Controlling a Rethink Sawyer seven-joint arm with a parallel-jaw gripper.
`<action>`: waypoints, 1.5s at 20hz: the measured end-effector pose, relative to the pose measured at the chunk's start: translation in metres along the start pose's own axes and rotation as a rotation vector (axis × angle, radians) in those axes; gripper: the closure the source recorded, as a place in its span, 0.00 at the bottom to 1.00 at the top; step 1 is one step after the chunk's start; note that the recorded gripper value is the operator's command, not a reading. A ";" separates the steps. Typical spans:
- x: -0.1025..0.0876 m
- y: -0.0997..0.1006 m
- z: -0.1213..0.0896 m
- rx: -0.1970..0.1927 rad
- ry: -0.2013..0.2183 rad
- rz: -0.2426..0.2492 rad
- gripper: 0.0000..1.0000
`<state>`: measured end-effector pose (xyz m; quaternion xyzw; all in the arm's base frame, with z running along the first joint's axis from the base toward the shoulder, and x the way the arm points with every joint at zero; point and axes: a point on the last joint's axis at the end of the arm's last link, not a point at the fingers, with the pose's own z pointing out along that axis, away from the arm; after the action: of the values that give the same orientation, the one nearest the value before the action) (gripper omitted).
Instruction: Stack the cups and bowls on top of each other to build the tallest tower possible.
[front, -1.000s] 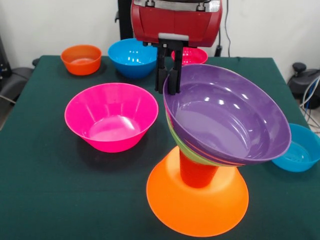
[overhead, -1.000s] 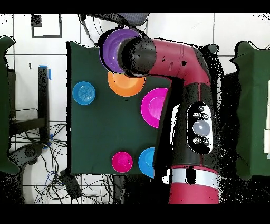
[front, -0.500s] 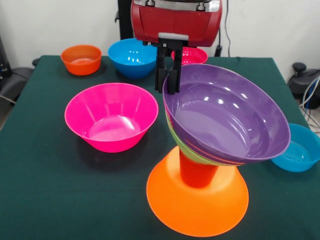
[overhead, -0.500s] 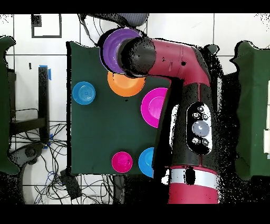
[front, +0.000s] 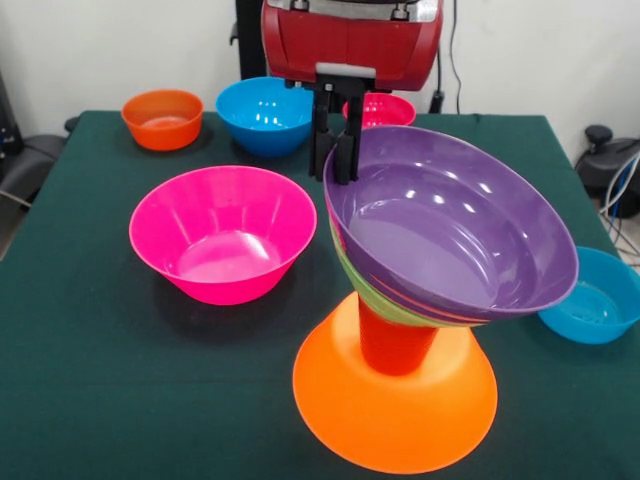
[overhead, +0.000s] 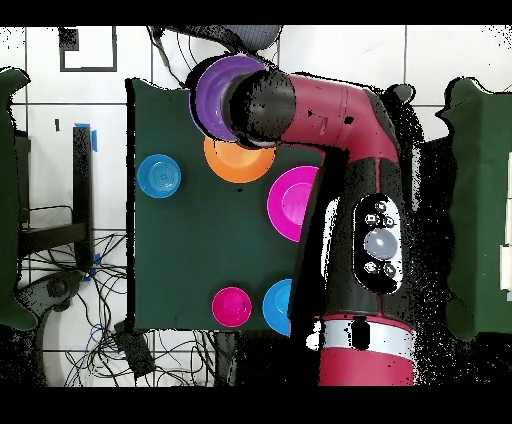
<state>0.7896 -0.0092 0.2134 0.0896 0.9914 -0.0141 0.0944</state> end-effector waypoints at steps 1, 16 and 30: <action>0.000 0.000 0.000 0.000 0.001 0.000 1.00; 0.009 -0.001 -0.009 0.003 0.039 0.000 1.00; 0.011 -0.001 -0.009 0.004 0.043 0.000 1.00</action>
<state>0.7772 -0.0080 0.2198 0.0900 0.9932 -0.0140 0.0730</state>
